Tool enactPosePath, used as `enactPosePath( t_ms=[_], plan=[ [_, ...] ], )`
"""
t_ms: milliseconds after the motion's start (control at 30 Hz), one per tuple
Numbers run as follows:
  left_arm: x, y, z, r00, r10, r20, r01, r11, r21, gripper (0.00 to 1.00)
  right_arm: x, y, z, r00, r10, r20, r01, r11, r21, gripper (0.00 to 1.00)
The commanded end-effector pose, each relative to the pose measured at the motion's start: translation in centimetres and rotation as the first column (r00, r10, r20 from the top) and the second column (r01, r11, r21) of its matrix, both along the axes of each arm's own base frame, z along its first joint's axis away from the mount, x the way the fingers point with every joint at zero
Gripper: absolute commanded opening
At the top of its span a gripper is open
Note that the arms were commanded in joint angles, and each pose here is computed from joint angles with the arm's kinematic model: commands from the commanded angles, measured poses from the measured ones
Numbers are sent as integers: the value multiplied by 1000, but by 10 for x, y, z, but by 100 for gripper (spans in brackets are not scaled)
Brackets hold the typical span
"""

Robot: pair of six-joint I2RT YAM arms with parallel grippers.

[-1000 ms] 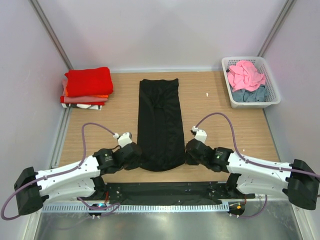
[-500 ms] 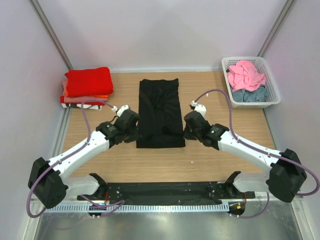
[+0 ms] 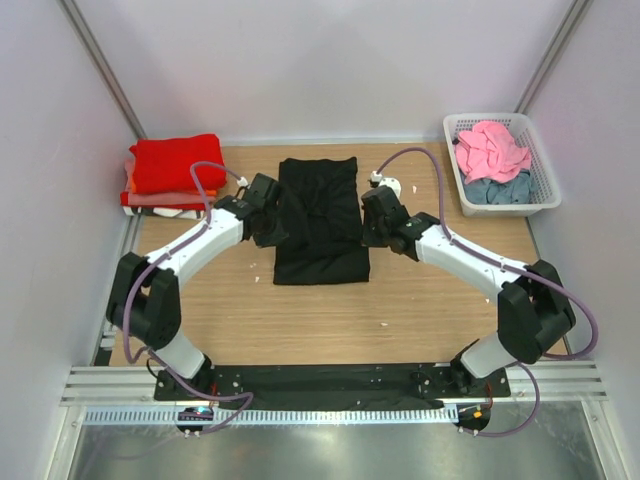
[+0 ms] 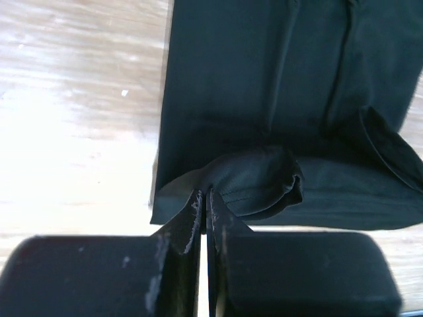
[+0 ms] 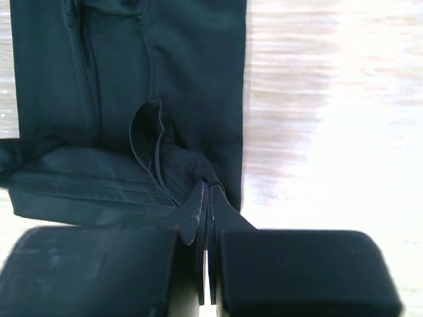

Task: Fold and stack the t-shirts
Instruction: Fold the tshirt

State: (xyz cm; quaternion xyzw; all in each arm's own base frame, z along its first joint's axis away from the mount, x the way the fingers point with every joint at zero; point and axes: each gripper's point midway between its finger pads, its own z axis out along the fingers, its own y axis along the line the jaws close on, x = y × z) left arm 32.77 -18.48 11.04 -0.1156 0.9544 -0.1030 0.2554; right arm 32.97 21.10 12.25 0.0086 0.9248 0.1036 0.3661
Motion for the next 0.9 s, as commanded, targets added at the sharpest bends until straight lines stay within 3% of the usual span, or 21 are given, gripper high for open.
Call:
enactPosePath(
  t_ms=[0,300,600,667,733,767,833,867],
  plan=[
    [22,-7,13,999,-46,25,47,998,-44,0,24,13,29,994,56,92,-59,998,29,1],
    [54,-6,13,999,-47,27,48,998,-29,0,48,21,31,983,125,137,-129,991,21,1],
    [96,9,-28,998,-20,-66,21,1000,19,4,88,-5,-19,997,44,66,-44,999,-9,2],
    [108,10,-38,993,-19,-117,20,1000,10,9,103,-3,-24,997,57,56,-57,998,-6,28],
    [126,10,-34,994,-26,-108,28,999,17,27,121,-4,-15,996,57,74,-56,998,-4,55],
    [125,14,-31,992,-21,-126,24,999,23,44,124,-5,-25,997,59,43,-59,998,-13,73],
    [132,14,-12,995,-24,-99,27,999,20,60,137,-6,-12,997,54,58,-53,998,-18,79],
    [134,15,-4,996,-23,-86,25,1000,17,72,136,-7,-13,997,55,44,-54,998,-29,80]
  ],
)
